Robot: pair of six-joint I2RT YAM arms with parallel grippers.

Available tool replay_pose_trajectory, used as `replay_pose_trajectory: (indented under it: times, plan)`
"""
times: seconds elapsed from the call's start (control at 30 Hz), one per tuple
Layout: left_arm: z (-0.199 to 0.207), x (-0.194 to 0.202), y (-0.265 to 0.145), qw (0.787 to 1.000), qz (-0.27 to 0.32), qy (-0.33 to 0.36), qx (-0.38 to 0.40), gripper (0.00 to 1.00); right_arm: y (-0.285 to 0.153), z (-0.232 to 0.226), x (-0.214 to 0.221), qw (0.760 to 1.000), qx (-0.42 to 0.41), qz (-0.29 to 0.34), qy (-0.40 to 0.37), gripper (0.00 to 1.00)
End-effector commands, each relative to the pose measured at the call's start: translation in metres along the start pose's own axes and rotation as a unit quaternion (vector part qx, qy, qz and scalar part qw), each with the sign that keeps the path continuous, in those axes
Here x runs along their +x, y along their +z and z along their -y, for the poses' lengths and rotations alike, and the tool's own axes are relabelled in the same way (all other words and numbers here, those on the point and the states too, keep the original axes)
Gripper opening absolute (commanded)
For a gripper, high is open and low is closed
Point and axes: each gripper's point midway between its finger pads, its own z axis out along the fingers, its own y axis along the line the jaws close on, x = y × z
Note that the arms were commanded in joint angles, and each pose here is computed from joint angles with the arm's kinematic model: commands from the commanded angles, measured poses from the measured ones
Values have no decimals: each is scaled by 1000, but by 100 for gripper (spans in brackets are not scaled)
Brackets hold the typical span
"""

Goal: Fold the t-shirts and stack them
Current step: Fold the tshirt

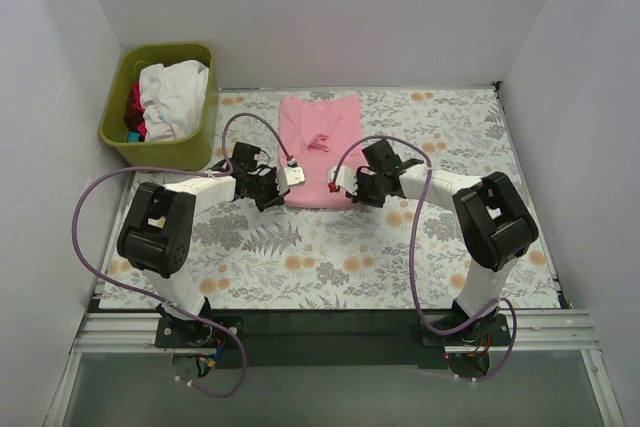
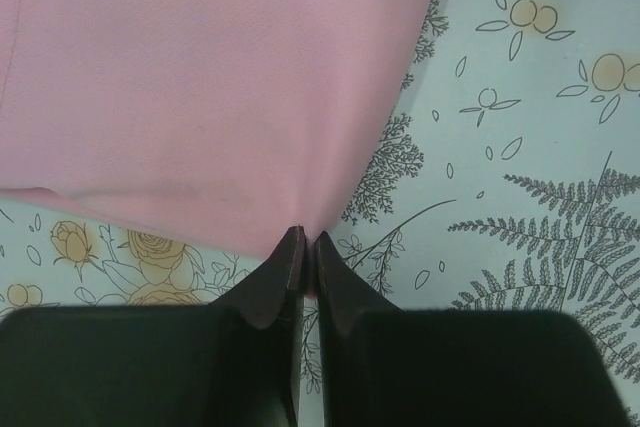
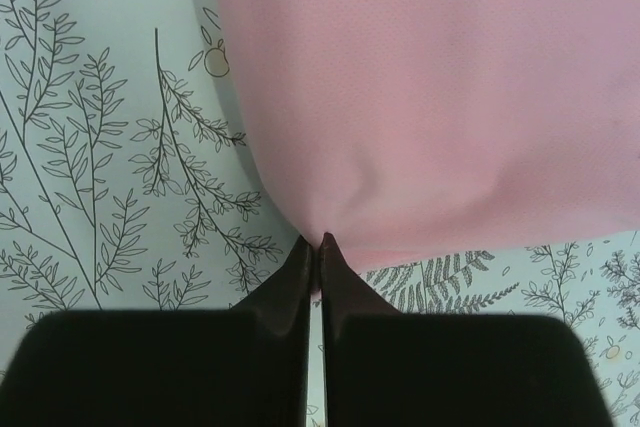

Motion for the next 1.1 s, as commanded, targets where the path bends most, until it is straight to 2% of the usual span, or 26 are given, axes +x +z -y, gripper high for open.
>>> replay_pose_trajectory:
  times: [0.0,0.17,0.33,0.5,0.67,0.77,0.87,1.07]
  plan:
    - [-7,-9,-9,1000,-12,-7,-1,0,-18,6,0,1000,11,-10,4,1]
    - [-24,-51,-36,1000,15,-8,-3,0,-66,51,-29,999,32,24,23,1]
    - [-23,-82,-62,999,31,-4,10,0,-101,55,-41,999,24,29,20,1]
    - [6,-101,-94,998,45,10,31,0,-127,16,-41,999,-14,32,35,1]
    - [68,-101,-124,995,46,6,86,0,-152,-46,-47,996,-66,45,38,1]
    - [90,-114,-149,993,60,-18,102,0,-175,-79,-52,994,-86,59,36,1]
    - [86,-120,-157,993,55,-49,94,0,-184,-75,-54,995,-81,53,29,1]
    - [23,-120,-135,994,55,-76,63,0,-163,-21,-63,996,-79,50,16,1]
